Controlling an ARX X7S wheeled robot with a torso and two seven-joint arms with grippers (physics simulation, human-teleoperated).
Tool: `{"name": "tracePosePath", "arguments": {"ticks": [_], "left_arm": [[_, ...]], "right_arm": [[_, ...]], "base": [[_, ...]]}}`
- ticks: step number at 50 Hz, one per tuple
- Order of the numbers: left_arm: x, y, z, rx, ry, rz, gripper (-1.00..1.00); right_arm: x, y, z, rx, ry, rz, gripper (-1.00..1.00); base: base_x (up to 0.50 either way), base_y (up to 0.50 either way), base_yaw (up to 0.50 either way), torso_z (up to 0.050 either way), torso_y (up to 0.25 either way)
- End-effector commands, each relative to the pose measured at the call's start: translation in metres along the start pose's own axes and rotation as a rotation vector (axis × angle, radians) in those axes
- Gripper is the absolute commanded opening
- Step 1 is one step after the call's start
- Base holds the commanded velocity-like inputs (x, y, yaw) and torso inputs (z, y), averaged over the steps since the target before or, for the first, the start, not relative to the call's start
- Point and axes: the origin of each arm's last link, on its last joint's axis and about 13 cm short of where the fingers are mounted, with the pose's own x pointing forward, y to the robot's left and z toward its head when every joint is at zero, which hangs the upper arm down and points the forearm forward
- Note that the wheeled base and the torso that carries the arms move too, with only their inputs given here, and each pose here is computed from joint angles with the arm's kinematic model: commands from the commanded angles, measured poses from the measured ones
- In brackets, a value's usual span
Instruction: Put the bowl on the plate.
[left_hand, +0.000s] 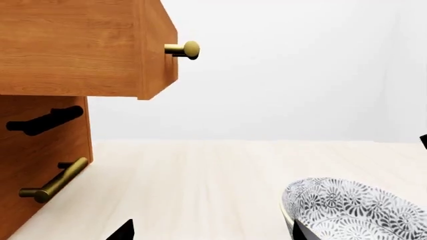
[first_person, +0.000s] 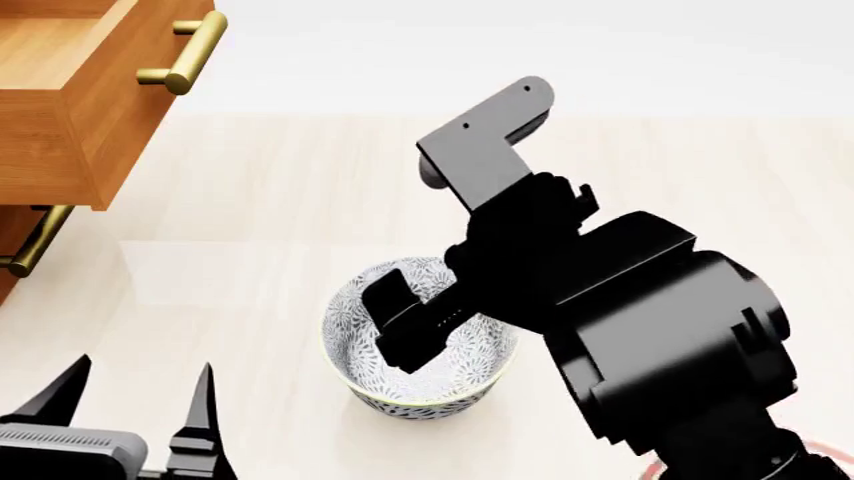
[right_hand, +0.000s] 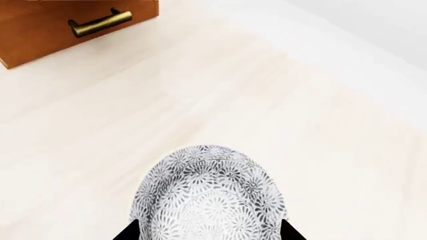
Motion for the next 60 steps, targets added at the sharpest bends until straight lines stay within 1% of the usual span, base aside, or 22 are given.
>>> {"name": "tracePosePath", "arguments": {"ticks": [1, 9, 18, 22, 29, 32, 43, 52, 60], "left_arm": [[0.0, 0.0, 0.003, 0.002, -0.003, -0.001, 1.0], [-0.001, 0.001, 0.005, 0.002, -0.006, 0.001, 1.0], [-0.001, 0.001, 0.005, 0.001, -0.007, -0.001, 1.0], [-0.002, 0.001, 0.004, 0.0, -0.008, -0.003, 1.0], [-0.002, 0.0, 0.005, 0.0, -0.01, -0.005, 1.0], [-0.002, 0.0, 0.004, -0.001, -0.009, -0.004, 1.0], [-0.001, 0.0, 0.005, 0.001, -0.009, -0.005, 1.0], [-0.001, 0.0, 0.005, -0.001, -0.01, -0.007, 1.0], [-0.002, -0.001, 0.004, 0.003, -0.011, -0.007, 1.0]], "right_arm": [[0.013, -0.004, 0.01, -0.041, 0.09, 0.007, 1.0], [0.026, -0.007, 0.017, -0.046, 0.114, 0.012, 1.0], [0.035, -0.001, 0.024, -0.056, 0.106, 0.047, 1.0], [0.034, 0.002, 0.027, -0.058, 0.096, 0.061, 1.0], [0.035, 0.013, 0.024, -0.089, 0.107, 0.103, 1.0], [0.038, 0.015, 0.023, -0.091, 0.111, 0.111, 1.0], [0.05, 0.019, 0.017, -0.102, 0.149, 0.128, 1.0], [0.058, 0.019, 0.02, -0.1, 0.152, 0.132, 1.0], [0.064, 0.024, 0.018, -0.106, 0.156, 0.152, 1.0]], "base": [[0.0, 0.0, 0.0, 0.0, 0.0], [0.0, 0.0, 0.0, 0.0, 0.0], [0.0, 0.0, 0.0, 0.0, 0.0], [0.0, 0.0, 0.0, 0.0, 0.0], [0.0, 0.0, 0.0, 0.0, 0.0], [0.0, 0.0, 0.0, 0.0, 0.0], [0.0, 0.0, 0.0, 0.0, 0.0], [0.0, 0.0, 0.0, 0.0, 0.0], [0.0, 0.0, 0.0, 0.0, 0.0]]}}
